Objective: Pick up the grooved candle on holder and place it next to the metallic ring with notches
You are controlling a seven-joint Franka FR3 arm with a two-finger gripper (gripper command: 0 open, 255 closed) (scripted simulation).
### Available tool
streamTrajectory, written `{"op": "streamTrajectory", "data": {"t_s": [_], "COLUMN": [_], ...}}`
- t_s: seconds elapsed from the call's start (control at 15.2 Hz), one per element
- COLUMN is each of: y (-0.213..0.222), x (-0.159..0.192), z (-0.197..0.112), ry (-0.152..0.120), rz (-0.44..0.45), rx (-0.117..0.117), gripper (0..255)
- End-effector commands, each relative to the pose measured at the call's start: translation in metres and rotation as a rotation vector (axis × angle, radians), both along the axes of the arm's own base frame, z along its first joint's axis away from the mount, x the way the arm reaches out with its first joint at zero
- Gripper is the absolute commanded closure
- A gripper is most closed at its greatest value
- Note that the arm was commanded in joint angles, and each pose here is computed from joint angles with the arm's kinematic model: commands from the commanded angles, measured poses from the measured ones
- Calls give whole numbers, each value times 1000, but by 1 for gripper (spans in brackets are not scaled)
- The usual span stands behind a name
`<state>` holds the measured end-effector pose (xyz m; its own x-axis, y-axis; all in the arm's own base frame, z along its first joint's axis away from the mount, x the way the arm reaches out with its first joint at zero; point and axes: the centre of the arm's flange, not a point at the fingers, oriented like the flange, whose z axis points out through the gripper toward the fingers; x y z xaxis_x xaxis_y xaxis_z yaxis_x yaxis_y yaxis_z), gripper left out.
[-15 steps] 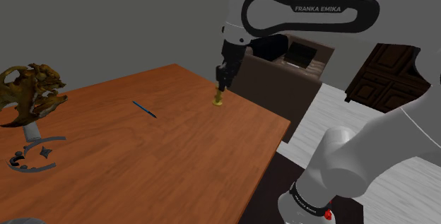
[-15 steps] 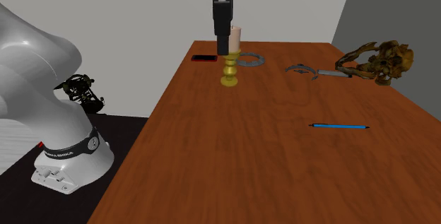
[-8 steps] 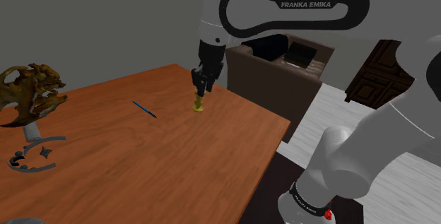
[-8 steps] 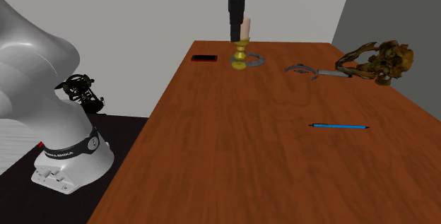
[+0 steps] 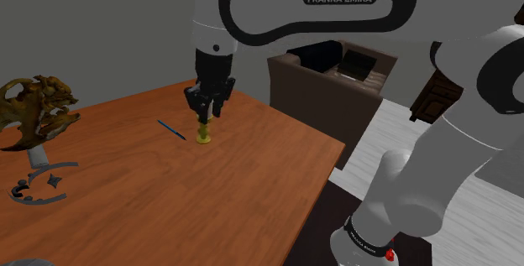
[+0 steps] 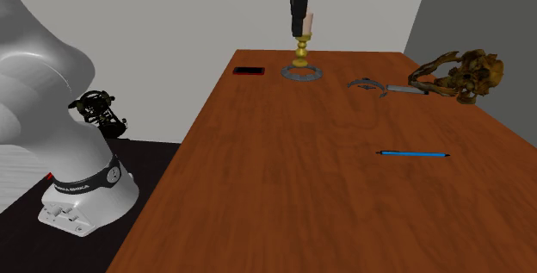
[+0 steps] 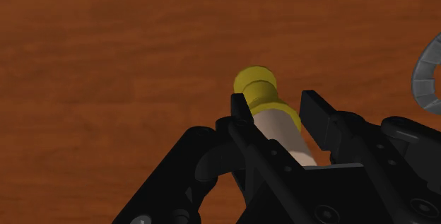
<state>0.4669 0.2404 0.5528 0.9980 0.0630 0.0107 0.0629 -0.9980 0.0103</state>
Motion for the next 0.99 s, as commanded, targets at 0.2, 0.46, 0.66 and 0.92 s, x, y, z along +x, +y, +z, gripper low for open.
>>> {"op": "streamTrajectory", "data": {"t_s": [0.2,0.46,0.66,0.92], "y": [64,116,154,206], "x": [14,25,33,45], "z": [-1,-1,-1,-1], "ry": [0,0,0,0], "rz": [-1,-1,-1,-1], "rx": [0,0,0,0], "gripper": [255,255,255,255]}}
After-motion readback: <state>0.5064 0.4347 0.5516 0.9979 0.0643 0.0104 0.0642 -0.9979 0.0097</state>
